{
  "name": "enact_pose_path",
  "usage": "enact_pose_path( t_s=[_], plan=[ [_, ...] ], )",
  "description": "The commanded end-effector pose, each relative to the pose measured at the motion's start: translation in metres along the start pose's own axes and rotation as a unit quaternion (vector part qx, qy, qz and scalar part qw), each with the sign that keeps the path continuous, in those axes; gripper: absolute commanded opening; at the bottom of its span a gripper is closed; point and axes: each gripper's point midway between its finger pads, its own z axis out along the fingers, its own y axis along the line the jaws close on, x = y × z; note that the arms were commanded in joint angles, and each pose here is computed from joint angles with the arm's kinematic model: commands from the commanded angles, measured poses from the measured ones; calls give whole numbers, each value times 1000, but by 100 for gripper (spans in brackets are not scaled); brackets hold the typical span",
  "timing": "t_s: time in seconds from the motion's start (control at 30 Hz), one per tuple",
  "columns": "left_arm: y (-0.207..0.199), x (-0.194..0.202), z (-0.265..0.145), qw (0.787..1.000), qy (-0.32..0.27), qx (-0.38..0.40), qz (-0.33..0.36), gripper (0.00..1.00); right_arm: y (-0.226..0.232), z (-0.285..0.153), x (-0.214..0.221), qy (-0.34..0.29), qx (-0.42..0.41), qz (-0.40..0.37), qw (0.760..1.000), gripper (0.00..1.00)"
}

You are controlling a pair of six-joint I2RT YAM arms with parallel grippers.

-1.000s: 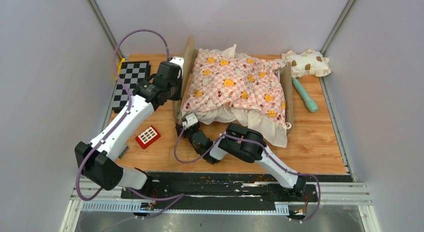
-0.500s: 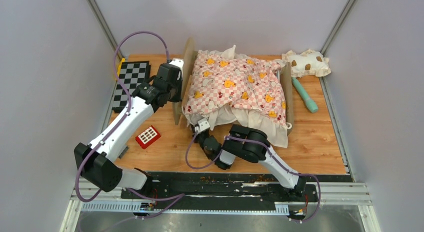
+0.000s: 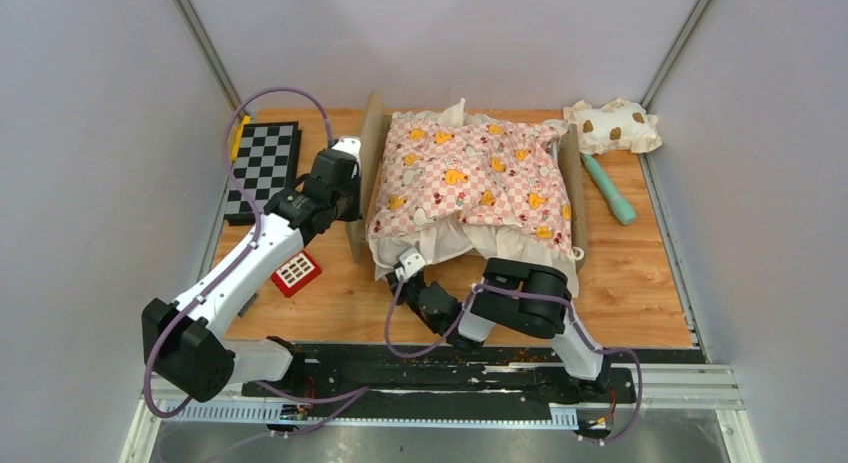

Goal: Set up the pet bed
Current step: Adjust the ropes on the bed frame.

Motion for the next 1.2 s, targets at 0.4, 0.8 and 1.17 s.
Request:
enact_pose_path(
  t_s=[0.4,0.8,1.17],
  plan=[
    [-3,-31,-14,992,-119,19,-44,0,47,-54,-8,110,-157,-2,981,0],
    [-1,-26,-7,992,-118,11,-52,0,60,-88,20,262,-232,-68,934,0],
    [2,-20,-2,993,-110,3,-51,0,13,-106,-6,285,-110,-47,951,63]
  ],
)
